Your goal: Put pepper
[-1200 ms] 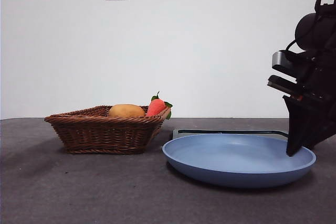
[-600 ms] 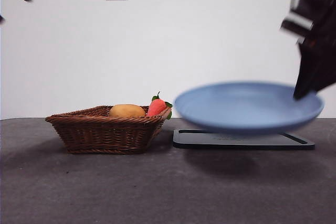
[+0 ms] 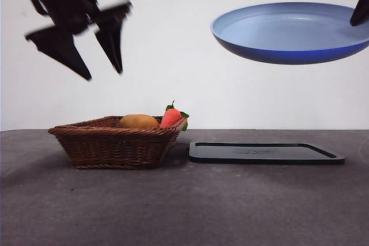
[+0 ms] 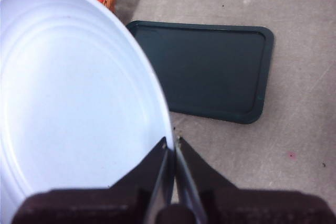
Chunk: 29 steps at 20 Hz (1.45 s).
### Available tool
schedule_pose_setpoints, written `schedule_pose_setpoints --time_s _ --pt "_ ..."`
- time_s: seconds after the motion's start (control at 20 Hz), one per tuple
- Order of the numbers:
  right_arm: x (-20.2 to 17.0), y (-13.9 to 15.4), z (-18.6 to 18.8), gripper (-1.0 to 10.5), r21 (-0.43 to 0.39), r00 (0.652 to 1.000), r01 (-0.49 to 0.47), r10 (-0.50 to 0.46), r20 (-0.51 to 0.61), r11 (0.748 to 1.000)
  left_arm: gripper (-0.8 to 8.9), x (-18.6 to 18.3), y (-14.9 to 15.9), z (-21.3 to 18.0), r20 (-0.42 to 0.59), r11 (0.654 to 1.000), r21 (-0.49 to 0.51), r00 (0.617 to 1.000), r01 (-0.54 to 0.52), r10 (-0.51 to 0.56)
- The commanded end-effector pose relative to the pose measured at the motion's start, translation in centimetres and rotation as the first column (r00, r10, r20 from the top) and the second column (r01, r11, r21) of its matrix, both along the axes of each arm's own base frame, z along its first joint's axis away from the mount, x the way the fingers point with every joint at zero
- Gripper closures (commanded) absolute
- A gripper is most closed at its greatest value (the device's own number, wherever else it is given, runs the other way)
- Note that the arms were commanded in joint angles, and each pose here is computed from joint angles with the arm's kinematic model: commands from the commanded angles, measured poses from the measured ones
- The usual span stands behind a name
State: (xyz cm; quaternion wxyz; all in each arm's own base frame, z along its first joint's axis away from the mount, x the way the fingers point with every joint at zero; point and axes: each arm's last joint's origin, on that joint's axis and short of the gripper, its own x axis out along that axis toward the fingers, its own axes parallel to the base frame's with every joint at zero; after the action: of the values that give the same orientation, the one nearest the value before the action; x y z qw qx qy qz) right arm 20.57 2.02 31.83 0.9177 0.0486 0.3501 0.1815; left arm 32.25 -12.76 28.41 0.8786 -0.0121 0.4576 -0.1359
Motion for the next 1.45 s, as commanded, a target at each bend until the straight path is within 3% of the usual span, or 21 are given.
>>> schedule_pose_setpoints --time_s 0.05,0.4,0.9,1.25,1.45 --pt "0.2 0.0 0.5 9.4 0.011 1.000 0.005 -0.005 0.020 1.000 4.78 2.3 -1.1 -1.5 -0.049 0.999 0.025 0.999 -0.021 0.022" --pt "0.3 0.0 0.5 9.4 0.011 1.000 0.003 -0.003 0.021 1.000 4.78 5.1 -2.2 -6.4 -0.170 0.995 0.057 0.981 -0.083 0.091" --pt "0.2 0.1 0.5 9.4 0.007 1.000 -0.004 0.004 0.023 1.000 4.79 6.5 -2.7 -9.6 -0.204 0.991 0.051 0.970 -0.125 0.132" --pt "0.2 0.1 0.5 9.4 0.007 1.000 -0.004 0.004 0.023 1.000 6.52 6.6 -2.8 -9.7 -0.214 0.988 0.029 0.964 -0.154 0.157" --pt "0.2 0.1 0.5 9.4 0.006 1.000 -0.004 0.004 0.023 1.000 7.03 6.6 -2.8 -9.7 -0.218 0.984 0.020 0.960 -0.177 0.177"
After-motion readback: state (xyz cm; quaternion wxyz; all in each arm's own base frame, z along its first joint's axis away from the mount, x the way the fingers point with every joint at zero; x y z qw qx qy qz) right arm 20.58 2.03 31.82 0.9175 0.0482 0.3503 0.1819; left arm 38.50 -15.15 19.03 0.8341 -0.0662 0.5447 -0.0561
